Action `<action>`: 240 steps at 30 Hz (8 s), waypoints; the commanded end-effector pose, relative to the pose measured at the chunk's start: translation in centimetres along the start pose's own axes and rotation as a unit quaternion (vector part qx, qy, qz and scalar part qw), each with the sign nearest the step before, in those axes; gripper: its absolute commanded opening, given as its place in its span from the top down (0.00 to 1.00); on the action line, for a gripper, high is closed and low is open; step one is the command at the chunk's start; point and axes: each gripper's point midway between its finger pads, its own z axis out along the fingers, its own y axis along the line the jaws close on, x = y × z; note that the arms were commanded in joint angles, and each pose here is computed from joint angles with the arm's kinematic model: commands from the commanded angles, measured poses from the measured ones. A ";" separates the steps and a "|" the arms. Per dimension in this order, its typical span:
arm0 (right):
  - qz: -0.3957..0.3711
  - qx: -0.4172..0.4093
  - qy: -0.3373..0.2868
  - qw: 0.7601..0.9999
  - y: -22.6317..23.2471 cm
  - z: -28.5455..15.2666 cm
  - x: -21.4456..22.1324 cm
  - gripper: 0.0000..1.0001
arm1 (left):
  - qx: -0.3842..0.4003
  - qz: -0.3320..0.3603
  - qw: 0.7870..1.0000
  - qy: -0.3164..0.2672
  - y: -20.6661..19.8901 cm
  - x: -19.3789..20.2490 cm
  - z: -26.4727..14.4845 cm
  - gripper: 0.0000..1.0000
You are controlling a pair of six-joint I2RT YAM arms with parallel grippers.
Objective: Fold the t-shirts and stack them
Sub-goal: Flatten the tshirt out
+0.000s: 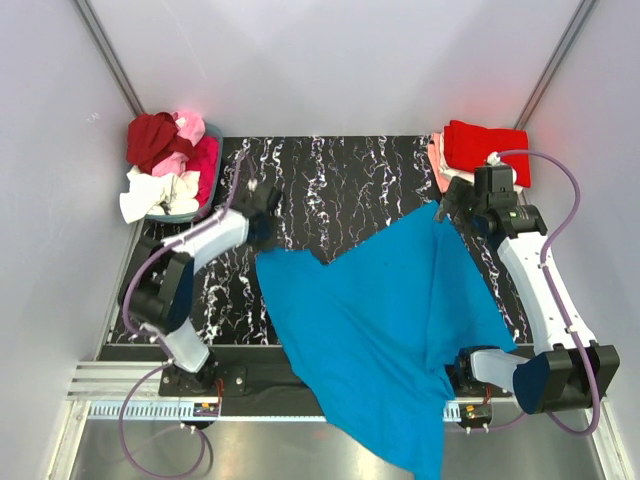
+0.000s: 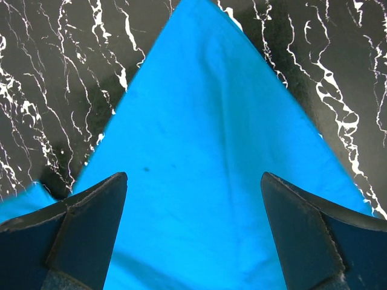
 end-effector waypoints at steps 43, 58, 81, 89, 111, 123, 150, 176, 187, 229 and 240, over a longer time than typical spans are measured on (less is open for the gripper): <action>0.044 -0.212 0.256 0.942 7.8 2.7 16.6 0.00 | 0.148 -0.081 0.985 -0.016 -4.9 7.1 -3.5 0.17; 0.221 -0.120 0.331 0.909 -0.9 8.5 20.8 0.06 | 0.003 -0.119 0.993 0.022 5.0 9.2 -1.0 0.17; 0.152 0.128 0.114 0.973 -9.7 6.4 8.5 0.00 | -0.105 -0.097 0.989 -0.046 8.4 -1.8 -6.9 0.20; 0.200 -0.085 0.083 0.972 -2.1 0.7 8.0 0.00 | 0.098 -0.090 0.990 -0.044 -2.1 10.8 -13.0 0.22; 0.166 -0.121 0.102 0.973 -0.8 -2.8 10.7 0.00 | -0.010 0.127 0.989 0.070 -6.8 32.8 -14.7 0.30; 0.161 -0.127 0.107 0.973 -0.5 -3.1 10.7 0.01 | -0.040 0.148 0.987 0.049 -5.9 32.5 -13.1 0.61; 0.055 0.031 0.196 0.979 -2.7 -3.5 21.0 0.00 | 0.073 -0.074 0.995 -0.013 4.0 23.2 -17.2 1.00; 0.292 -0.115 0.150 0.938 0.9 -0.9 18.8 0.00 | 0.175 -0.079 0.981 -0.032 -1.2 22.3 -18.7 1.00; 0.208 0.131 0.158 0.956 -5.8 -2.6 18.9 0.00 | 0.202 -0.081 0.975 -0.039 -2.7 22.7 -17.8 1.00; 0.343 0.172 0.200 0.901 -6.4 1.0 24.5 1.00 | 0.223 -0.107 0.967 -0.057 -2.2 21.7 -17.7 1.00; 0.343 0.098 0.171 0.919 -5.3 -1.4 22.6 1.00 | 0.232 -0.103 0.965 -0.060 -2.4 20.3 -20.4 1.00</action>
